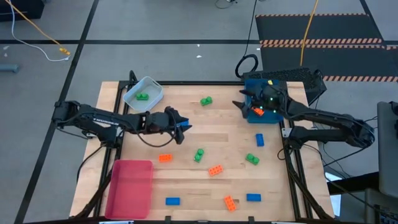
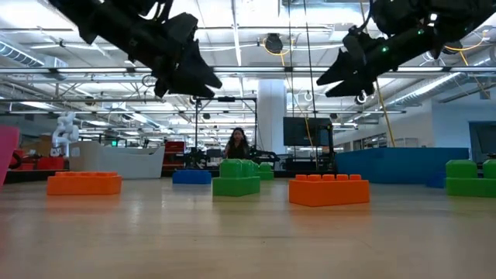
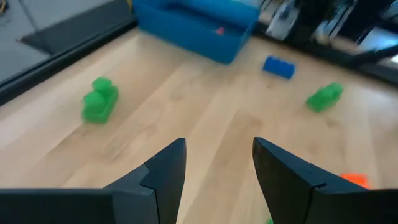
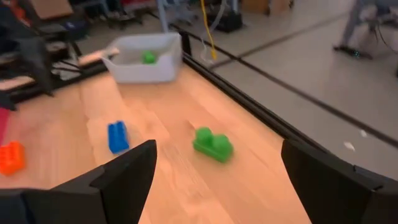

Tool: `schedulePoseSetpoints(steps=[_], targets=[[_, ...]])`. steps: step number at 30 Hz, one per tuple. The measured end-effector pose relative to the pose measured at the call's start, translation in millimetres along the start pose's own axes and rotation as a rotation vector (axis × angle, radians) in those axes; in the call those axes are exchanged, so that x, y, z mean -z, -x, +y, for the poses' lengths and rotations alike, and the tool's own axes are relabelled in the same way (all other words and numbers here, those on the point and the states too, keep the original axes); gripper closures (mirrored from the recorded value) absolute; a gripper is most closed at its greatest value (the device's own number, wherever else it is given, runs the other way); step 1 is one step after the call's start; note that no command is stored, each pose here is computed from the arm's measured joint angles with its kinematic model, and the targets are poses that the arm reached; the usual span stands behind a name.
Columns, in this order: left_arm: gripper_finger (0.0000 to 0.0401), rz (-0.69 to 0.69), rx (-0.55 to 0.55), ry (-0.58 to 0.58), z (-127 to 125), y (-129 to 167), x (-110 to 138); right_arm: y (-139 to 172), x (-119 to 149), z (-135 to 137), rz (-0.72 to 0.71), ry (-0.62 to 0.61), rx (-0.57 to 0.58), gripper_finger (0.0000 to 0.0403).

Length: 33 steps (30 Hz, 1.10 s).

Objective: Sort & place blocks by color
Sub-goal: Put the blue game piece into the red bin

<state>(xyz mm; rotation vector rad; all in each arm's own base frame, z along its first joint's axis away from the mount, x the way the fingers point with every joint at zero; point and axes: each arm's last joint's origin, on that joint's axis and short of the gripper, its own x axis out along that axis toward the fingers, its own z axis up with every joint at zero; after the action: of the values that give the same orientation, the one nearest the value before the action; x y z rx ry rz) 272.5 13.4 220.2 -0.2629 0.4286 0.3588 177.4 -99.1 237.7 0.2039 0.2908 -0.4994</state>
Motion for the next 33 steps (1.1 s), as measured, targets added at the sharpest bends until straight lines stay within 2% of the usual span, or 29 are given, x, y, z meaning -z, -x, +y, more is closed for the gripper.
schedulePoseSetpoints(steps=[5, 10, 16, 20, 24, 29, 33], targets=[[0.0215, 0.19, -0.107, -0.019, 14.3, -1.5, -12.7, -7.3, -0.3, 15.8, -0.064, 0.067, -0.08, 0.0065], [0.0214, 0.303, -0.125, -0.045, 23.6, -7.3, -26.7, -8.4, 1.0, 31.6, -0.08, 0.144, -0.148, 0.0065], [0.0208, 0.455, -0.141, -0.108, 34.3, -27.3, -26.6, -0.7, -5.7, 37.6, -0.148, 0.2, -0.176, 0.0065], [0.0176, 0.63, -0.198, -0.119, 45.2, -47.8, -13.4, 6.5, -11.7, 37.7, -0.199, 0.212, -0.179, 0.0065], [0.013, 0.77, -0.209, -0.191, 49.7, -64.5, -6.2, 12.0, -14.9, 37.9, -0.226, 0.223, -0.183, 0.0065], [0.0087, 0.819, -0.208, -0.284, 53.8, -78.9, -11.7, 14.3, -16.1, 38.7, -0.238, 0.238, -0.187, 0.0065], [0.0076, 0.857, -0.177, -0.328, 65.2, -87.3, -9.5, 14.3, -16.1, 38.7, -0.238, 0.244, -0.186, 0.0065]])
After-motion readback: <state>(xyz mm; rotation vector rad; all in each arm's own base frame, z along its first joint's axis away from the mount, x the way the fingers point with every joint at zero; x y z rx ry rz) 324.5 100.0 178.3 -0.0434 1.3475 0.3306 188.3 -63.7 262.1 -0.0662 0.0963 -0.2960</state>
